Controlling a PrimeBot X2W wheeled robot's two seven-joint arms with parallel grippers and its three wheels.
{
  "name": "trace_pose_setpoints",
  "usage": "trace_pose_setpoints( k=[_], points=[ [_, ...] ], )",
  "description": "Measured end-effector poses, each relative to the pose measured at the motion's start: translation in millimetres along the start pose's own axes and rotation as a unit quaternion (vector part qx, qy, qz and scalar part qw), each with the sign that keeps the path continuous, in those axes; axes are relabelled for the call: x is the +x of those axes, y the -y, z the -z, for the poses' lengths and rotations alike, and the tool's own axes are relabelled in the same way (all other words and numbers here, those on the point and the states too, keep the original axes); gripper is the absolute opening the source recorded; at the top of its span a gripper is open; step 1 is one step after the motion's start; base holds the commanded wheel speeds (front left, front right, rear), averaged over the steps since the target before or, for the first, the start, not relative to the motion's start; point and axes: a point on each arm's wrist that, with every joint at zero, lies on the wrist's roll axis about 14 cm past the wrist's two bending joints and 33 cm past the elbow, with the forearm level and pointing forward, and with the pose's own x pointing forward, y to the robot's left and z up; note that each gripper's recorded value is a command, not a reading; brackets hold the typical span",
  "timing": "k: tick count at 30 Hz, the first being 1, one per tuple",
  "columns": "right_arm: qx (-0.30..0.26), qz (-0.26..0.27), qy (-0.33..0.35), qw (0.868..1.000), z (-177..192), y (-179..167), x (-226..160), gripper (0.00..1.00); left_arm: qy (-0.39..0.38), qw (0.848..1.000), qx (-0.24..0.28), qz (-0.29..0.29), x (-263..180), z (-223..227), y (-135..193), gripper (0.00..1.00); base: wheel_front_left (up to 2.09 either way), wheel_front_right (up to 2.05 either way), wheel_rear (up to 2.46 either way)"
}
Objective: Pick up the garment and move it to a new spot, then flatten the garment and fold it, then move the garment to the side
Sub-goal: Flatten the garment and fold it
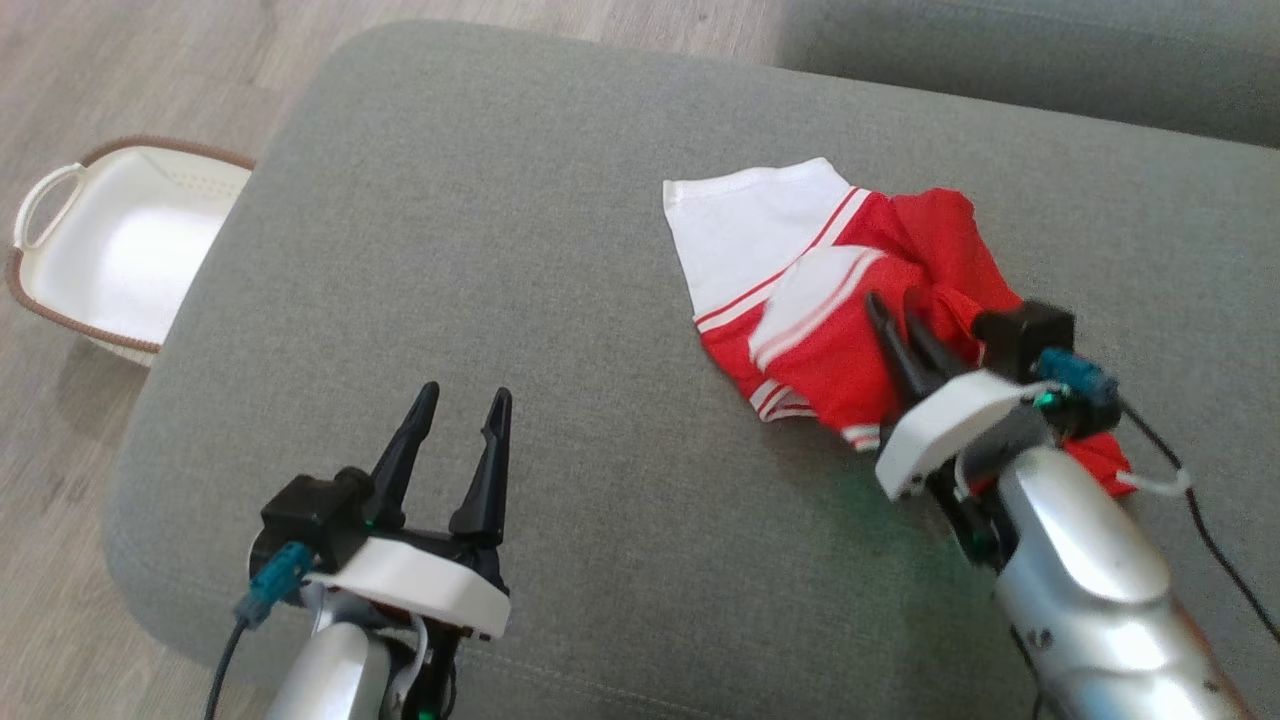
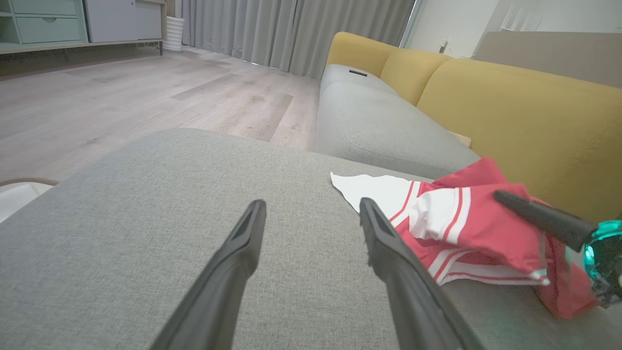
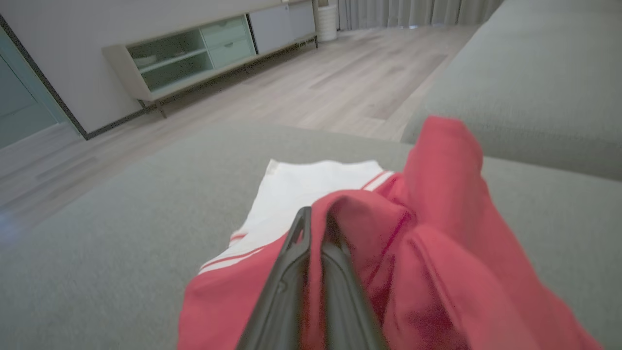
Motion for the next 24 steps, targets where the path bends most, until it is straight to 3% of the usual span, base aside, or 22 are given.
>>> trace_pose_setpoints(
  k=[7, 12, 15, 17, 19, 24],
  points=[
    [-0.032, -0.012, 0.147, 0.989, -106, -5, 11, 0.0, 0.014, 1.0, 0.0, -0.001, -3, -8, 1, 1.0, 0.0, 0.0, 0.0],
    [-0.059, -0.011, 0.28, 0.958, -210, -6, 3, 0.0, 0.023, 1.0, -0.004, -0.001, -5, -13, 1, 1.0, 0.0, 0.0, 0.0],
    [-0.065, -0.033, 0.323, 0.944, -244, -25, -4, 0.0, 0.027, 1.0, -0.005, -0.005, -8, -16, -1, 1.0, 0.0, 0.0, 0.0],
    [-0.08, -0.069, 0.312, 0.944, -235, -53, -1, 0.0, 0.029, 1.0, -0.006, -0.01, -10, -17, -4, 1.0, 0.0, 0.0, 0.0],
    [-0.087, -0.111, 0.263, 0.954, -202, -84, 5, 0.0, 0.029, 0.999, -0.01, -0.014, -10, -17, -5, 1.0, 0.0, 0.0, 0.0],
    [-0.076, -0.173, 0.079, 0.979, -60, -123, 1, 0.0, 0.024, 1.0, -0.011, -0.014, -10, -14, -5, 1.0, 0.0, 0.0, 0.0]
  ],
)
